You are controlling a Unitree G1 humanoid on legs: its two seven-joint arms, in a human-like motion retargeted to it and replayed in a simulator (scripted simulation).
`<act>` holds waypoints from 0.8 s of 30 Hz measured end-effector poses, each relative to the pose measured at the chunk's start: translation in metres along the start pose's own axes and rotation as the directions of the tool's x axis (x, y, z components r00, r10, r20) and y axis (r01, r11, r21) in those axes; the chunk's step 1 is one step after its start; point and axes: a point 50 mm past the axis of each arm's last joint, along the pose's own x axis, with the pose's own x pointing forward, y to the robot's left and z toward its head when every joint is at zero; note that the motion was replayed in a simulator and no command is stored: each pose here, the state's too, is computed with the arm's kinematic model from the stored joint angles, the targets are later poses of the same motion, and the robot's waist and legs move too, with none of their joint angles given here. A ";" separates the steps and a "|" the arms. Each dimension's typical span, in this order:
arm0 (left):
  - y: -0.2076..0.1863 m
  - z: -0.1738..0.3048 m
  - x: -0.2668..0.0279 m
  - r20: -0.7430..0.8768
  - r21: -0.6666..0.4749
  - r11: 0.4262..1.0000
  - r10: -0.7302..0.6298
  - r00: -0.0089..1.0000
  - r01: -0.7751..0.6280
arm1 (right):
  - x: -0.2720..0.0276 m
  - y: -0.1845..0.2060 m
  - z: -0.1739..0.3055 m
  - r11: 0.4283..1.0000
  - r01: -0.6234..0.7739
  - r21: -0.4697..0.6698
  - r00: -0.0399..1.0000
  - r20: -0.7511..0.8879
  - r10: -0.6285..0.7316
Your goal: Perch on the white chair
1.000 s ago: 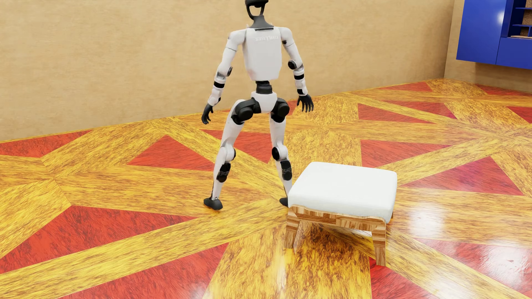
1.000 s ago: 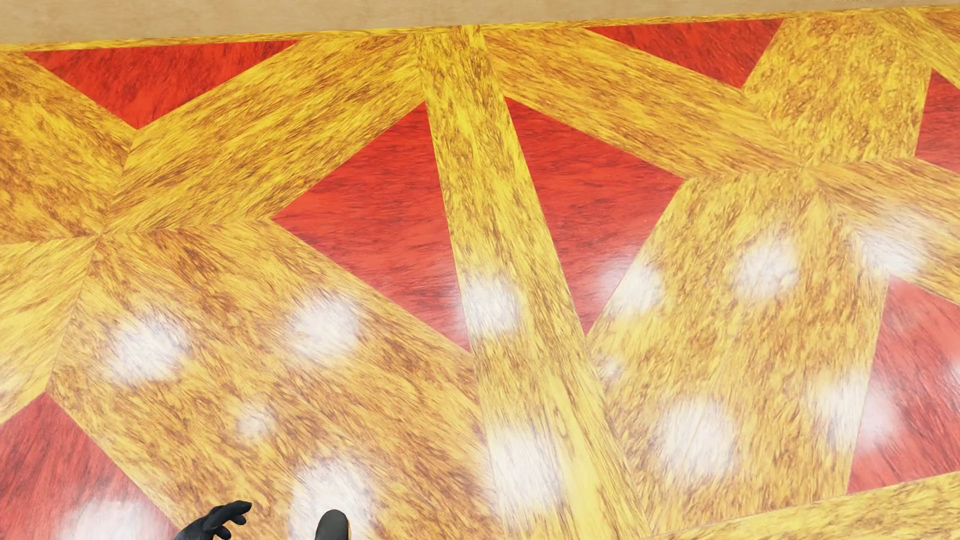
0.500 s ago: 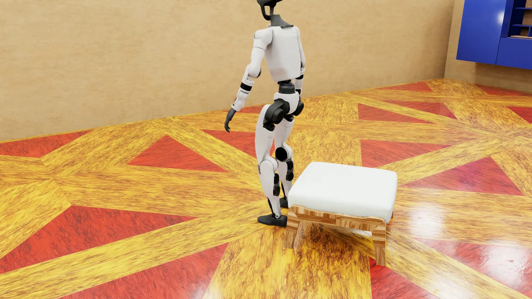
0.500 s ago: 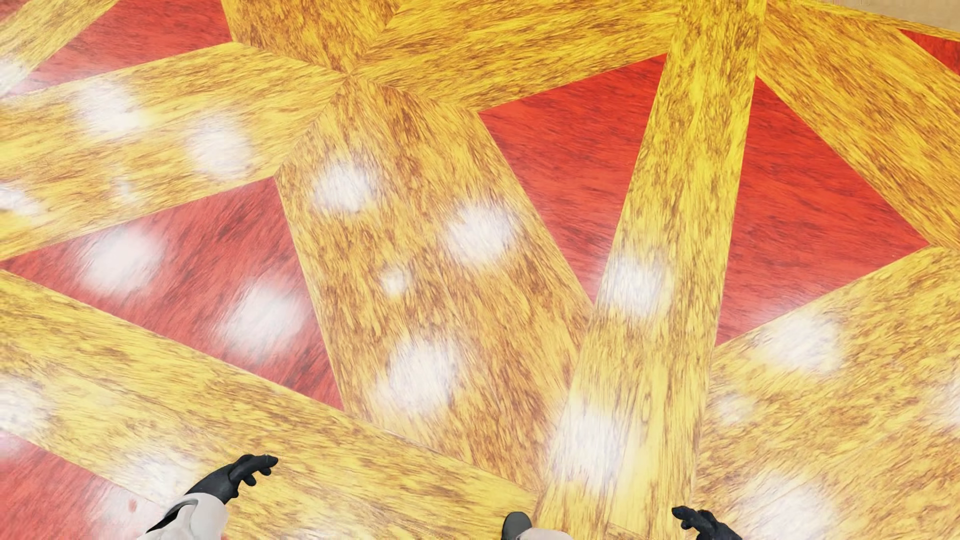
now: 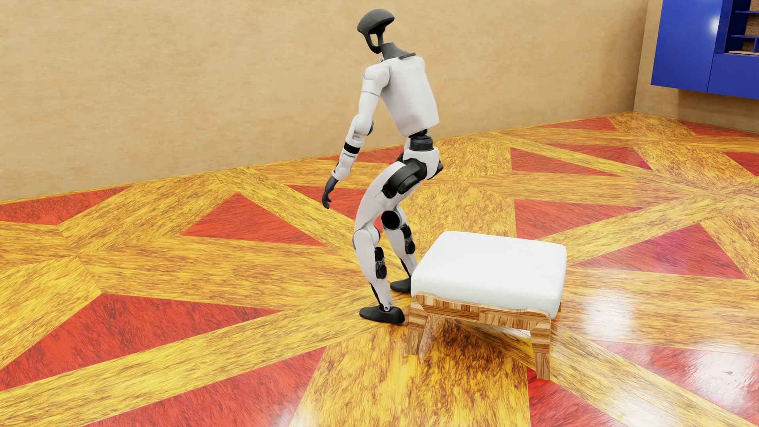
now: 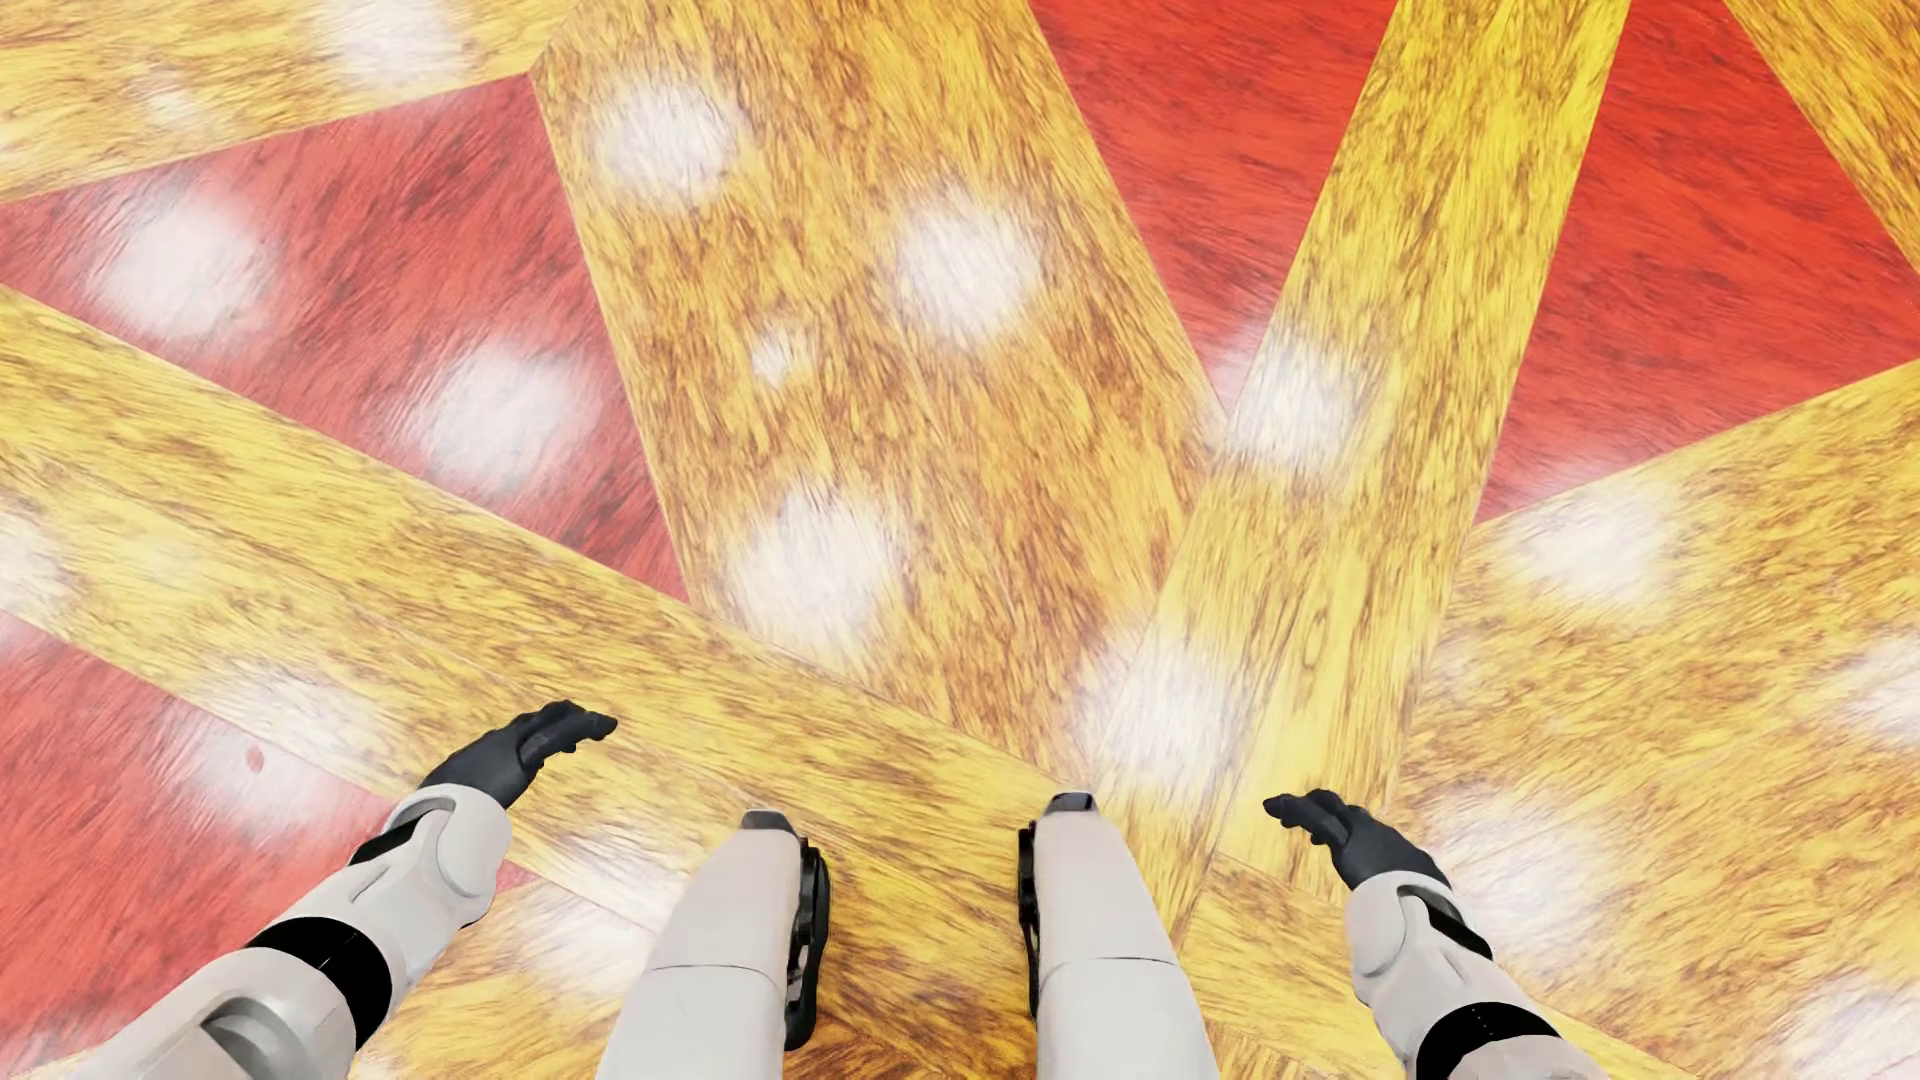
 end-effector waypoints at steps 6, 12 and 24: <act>0.021 0.037 0.013 0.063 -0.059 0.997 0.048 0.997 -0.044 | 0.011 -0.038 0.033 0.993 0.117 0.026 0.991 0.061 -0.118; 0.050 0.079 0.020 0.185 -0.050 0.991 0.128 0.974 -0.121 | 0.018 -0.075 0.070 0.978 0.208 0.013 0.967 0.148 -0.208; 0.092 0.140 0.019 0.355 -0.012 0.972 0.224 0.908 -0.235 | 0.016 -0.126 0.131 0.943 0.332 0.014 0.905 0.276 -0.323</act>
